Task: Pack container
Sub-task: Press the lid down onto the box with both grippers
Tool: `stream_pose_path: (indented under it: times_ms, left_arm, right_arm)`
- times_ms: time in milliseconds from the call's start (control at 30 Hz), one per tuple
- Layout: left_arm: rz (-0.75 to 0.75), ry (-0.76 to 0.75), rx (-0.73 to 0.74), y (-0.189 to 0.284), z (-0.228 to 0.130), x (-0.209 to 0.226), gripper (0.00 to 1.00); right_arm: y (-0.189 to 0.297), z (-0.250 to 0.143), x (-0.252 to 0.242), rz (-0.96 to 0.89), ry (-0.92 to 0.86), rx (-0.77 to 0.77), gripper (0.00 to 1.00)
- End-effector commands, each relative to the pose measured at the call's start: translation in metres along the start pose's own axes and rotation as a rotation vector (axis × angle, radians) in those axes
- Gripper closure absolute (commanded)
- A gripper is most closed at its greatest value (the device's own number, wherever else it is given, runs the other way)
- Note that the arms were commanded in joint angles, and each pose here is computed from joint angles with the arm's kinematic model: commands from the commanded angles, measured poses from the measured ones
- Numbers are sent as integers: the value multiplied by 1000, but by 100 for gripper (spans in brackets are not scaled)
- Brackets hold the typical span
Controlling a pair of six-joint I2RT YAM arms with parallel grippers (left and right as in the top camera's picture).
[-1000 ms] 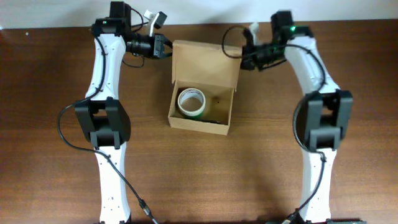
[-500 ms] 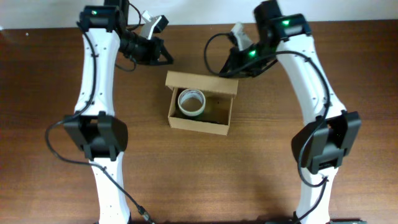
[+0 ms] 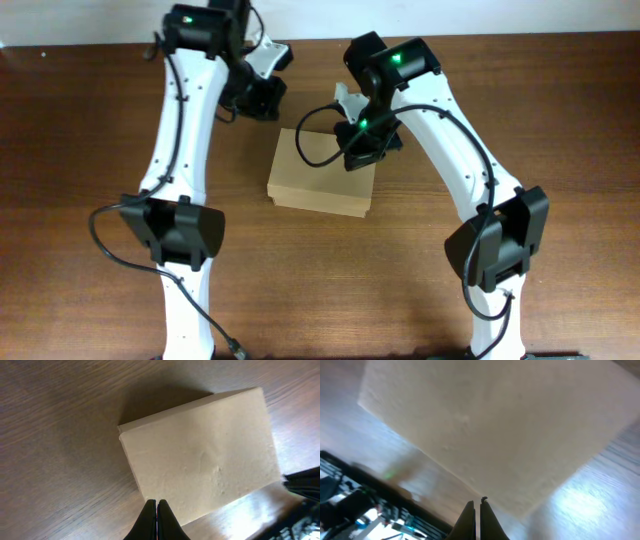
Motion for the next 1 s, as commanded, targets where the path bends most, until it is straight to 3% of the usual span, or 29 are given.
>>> stream_pose_path:
  times_ms: [0, 167, 233, 333, 567, 733, 967]
  left_arm:
    - [172, -29, -64, 54, -4, -15, 98]
    - [284, -62, -191, 126, -23, -37, 98]
    - [363, -61, -217, 159, -53, -48, 98]
    - [380, -60, -239, 164, -70, -55, 98]
    - [216, -75, -192, 61, -62, -42, 97]
    - [142, -70, -167, -14, -71, -31, 97]
    - [123, -61, -120, -45, -84, -26, 96]
  right_arm:
    - [44, -12, -1, -60, 26, -129, 96]
    - [94, -33, -7, -133, 19, -272, 96]
    - [126, -50, -8, -150, 17, -371, 96]
    - [144, -62, -6, -140, 17, -429, 96]
    - [127, -43, -7, -138, 18, -434, 96]
    - [73, -22, -18, -128, -26, -385, 96]
    - [10, -22, -19, -29, -28, -261, 96]
Point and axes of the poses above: each gripper's point midway between its finger pads, its own y axis back along the fingers, its own x axis along the line the jaws close on, z = x × y, the point moved 2 cm from there along y, back along the fingers, and after that the axes turned 11 degrees about -y, right-handed, at the moved point
